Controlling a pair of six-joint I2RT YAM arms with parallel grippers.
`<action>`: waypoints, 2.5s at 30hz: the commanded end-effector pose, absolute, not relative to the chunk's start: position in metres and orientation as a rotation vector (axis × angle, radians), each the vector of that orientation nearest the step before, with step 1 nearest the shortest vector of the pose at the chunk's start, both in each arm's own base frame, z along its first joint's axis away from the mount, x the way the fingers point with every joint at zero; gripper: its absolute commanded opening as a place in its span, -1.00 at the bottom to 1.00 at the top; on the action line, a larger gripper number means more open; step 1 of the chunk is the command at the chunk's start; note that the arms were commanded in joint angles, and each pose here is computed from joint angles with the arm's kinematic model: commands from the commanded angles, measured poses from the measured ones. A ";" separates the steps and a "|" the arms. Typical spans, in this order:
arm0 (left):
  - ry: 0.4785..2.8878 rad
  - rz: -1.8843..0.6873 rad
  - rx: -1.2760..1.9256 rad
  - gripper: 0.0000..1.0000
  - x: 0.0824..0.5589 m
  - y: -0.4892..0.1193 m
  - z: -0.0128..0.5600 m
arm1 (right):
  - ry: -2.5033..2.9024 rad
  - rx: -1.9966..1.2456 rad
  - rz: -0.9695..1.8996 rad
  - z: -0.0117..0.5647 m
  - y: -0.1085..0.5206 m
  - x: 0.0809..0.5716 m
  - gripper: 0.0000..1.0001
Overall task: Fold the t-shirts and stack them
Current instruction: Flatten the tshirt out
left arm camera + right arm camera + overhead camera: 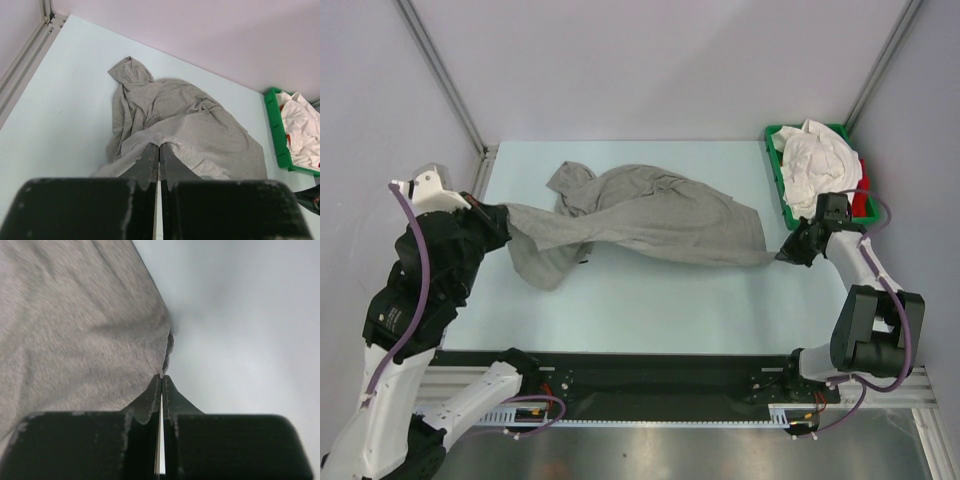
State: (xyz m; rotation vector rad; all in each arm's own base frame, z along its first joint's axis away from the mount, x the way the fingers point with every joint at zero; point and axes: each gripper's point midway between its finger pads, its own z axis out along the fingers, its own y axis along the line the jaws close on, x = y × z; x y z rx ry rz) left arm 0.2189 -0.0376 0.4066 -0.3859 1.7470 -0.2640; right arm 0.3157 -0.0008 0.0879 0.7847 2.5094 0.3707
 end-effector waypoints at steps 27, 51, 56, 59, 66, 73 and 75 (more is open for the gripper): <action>1.971 -0.343 -0.240 -0.99 0.226 -0.076 0.327 | 2.540 1.039 0.639 0.056 0.044 0.244 0.30; 1.962 -0.327 -0.193 -0.99 0.228 -0.077 0.333 | 2.527 1.399 0.197 -0.004 0.026 0.240 -0.25; 1.940 -0.316 -0.230 -0.99 0.228 -0.071 0.336 | 2.520 1.337 0.250 0.009 0.033 0.252 -1.00; 1.902 -0.281 -0.265 -0.99 0.233 -0.064 0.349 | 2.472 1.192 0.283 0.046 0.035 0.284 -1.00; 1.700 -0.135 -0.327 -0.99 0.282 -0.041 0.429 | 2.187 0.896 0.299 0.189 0.015 0.404 -1.00; 1.444 -0.057 -0.328 -0.99 0.312 -0.026 0.543 | 1.917 0.722 0.349 0.337 -0.006 0.479 -1.00; 1.339 -0.064 -0.328 -0.99 0.299 -0.019 0.585 | 1.841 0.654 0.398 0.375 -0.004 0.485 -1.00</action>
